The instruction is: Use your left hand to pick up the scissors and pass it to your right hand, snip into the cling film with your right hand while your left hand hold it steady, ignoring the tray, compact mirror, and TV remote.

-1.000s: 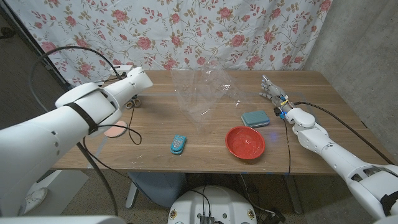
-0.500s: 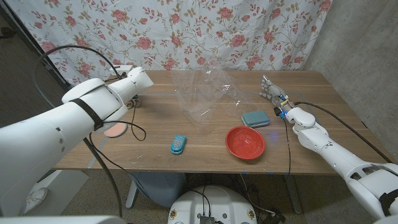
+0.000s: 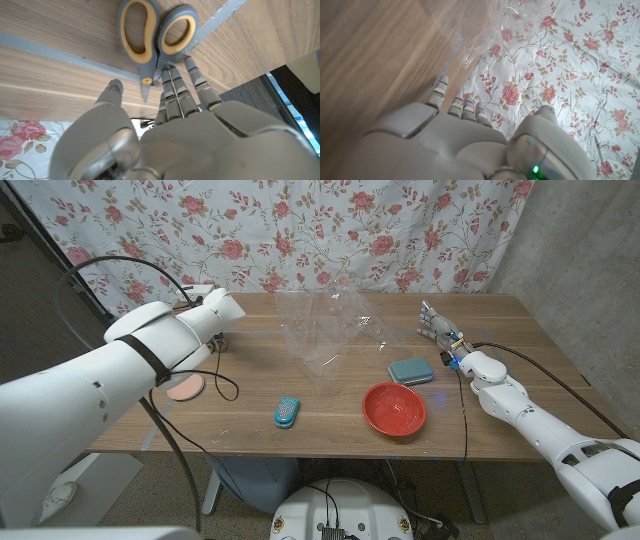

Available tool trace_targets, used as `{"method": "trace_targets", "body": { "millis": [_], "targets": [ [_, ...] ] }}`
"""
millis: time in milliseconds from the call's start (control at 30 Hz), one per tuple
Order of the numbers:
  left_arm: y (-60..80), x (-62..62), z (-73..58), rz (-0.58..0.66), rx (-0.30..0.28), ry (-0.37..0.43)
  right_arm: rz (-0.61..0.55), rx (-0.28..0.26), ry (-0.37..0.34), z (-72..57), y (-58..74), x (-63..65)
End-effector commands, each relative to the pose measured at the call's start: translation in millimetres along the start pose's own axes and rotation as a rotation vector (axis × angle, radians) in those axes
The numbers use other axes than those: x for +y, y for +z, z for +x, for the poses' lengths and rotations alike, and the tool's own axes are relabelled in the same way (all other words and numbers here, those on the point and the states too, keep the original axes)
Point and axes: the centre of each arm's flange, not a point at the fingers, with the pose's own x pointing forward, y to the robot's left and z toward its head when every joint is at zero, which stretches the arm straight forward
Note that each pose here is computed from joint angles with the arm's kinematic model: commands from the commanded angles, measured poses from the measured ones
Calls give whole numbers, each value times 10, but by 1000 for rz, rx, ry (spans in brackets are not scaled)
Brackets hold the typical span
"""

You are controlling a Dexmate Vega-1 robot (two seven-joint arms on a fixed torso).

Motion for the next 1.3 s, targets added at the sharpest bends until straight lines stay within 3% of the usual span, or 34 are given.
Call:
{"method": "trace_targets", "body": {
  "millis": [33, 400, 900, 1300],
  "targets": [
    [52, -32, 13, -26, -41, 1, 2, 5, -1, 15, -10, 6],
    [95, -66, 19, 15, -77, -13, 3, 6, -1, 3, -16, 8],
    [66, -53, 20, -7, -58, -6, 5, 11, 4, -10, -19, 27],
    [51, -131, 26, -40, -64, -3, 6, 16, 5, -34, -21, 34]
  ]
}}
